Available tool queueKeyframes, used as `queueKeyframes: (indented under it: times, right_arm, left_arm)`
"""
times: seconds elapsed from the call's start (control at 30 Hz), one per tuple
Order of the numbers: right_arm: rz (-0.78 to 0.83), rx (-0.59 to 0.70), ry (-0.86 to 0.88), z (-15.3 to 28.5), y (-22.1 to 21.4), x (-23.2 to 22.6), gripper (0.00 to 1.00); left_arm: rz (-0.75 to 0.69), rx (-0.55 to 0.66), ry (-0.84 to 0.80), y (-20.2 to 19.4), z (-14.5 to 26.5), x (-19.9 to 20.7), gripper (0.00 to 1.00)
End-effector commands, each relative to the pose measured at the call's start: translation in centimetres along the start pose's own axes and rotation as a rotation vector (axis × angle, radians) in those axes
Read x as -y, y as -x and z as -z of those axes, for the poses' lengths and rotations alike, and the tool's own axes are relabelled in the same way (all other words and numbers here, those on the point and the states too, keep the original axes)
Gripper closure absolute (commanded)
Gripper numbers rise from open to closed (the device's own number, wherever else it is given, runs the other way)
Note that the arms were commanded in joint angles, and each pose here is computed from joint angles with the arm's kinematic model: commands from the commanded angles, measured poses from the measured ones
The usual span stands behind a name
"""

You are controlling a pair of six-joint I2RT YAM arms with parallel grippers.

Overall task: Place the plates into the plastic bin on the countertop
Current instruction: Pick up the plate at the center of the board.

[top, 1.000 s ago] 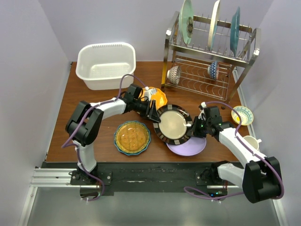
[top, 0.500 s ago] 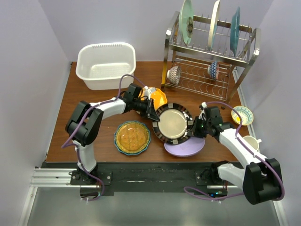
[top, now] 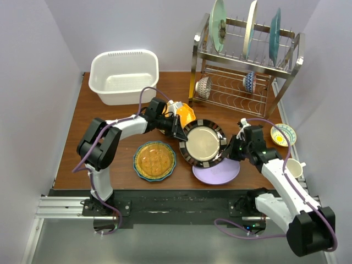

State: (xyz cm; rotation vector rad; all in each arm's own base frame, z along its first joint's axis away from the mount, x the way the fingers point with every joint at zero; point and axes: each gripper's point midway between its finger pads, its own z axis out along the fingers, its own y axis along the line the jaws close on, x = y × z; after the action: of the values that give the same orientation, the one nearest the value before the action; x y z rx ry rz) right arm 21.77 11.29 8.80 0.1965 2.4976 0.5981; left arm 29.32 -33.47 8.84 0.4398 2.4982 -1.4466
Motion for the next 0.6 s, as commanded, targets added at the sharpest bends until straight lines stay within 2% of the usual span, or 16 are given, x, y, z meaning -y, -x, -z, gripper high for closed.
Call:
queueKeyframes:
  times: [0.0,0.07,0.17,0.57]
  right_arm:
    - [0.028,0.089,-0.002,1.9,2.2,-0.8,0.89]
    - [0.035,0.112,0.005,2.6,2.8,-1.2,0.8]
    - [0.054,0.109,0.021,3.5,3.1,-1.9,0.78]
    - [0.081,0.089,0.06,4.5,2.7,-2.7,0.82]
  left_arm:
    - [-0.116,0.108,-0.108,3.3,1.4,4.6,1.0]
    - [-0.116,0.121,-0.105,3.7,1.5,4.7,1.0]
    - [-0.119,0.147,-0.101,4.5,2.1,5.0,1.0]
    - [-0.149,0.255,-0.093,7.5,5.2,6.3,1.0]
